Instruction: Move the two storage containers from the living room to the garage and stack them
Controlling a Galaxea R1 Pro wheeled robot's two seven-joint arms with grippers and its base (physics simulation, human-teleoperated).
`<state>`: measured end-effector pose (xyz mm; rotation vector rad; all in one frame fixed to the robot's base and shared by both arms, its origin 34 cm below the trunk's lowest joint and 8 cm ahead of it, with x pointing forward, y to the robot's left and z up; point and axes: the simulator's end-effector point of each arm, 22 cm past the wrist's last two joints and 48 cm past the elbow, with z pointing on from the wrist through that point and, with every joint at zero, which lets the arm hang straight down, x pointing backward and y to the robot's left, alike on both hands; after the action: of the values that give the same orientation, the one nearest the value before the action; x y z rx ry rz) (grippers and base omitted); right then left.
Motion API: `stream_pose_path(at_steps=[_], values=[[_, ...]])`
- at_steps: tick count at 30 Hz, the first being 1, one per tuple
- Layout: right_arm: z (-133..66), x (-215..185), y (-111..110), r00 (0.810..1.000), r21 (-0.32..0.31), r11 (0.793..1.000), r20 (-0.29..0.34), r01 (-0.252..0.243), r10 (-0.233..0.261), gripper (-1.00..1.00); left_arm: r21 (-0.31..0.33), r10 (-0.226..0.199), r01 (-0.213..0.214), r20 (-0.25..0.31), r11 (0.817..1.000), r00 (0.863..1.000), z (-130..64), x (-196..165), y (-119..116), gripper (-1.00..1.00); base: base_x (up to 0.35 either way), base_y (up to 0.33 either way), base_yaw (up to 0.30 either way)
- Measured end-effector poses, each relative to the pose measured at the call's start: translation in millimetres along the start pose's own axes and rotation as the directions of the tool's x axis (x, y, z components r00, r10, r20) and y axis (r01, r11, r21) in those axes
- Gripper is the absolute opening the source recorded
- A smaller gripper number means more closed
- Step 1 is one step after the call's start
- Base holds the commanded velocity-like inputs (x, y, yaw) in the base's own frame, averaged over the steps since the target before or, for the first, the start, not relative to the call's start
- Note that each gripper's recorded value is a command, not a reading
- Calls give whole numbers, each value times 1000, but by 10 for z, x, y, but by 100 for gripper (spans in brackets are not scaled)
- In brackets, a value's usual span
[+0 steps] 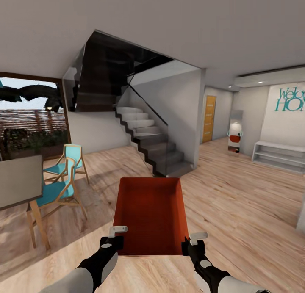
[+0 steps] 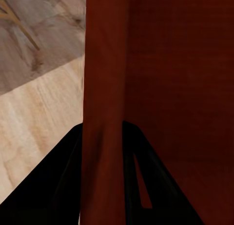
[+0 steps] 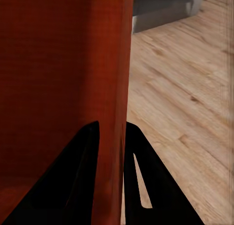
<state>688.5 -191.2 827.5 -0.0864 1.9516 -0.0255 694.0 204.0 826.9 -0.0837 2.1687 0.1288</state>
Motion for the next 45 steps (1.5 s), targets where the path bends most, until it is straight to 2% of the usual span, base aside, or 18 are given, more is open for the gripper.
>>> stream_pose_path(at_steps=[45], values=[[2,-1,-11,1000,-1,1000,0,3,-3,-100,0,-1,1,0,1000,1000,-3,2,-10,-100,321,0,-283]])
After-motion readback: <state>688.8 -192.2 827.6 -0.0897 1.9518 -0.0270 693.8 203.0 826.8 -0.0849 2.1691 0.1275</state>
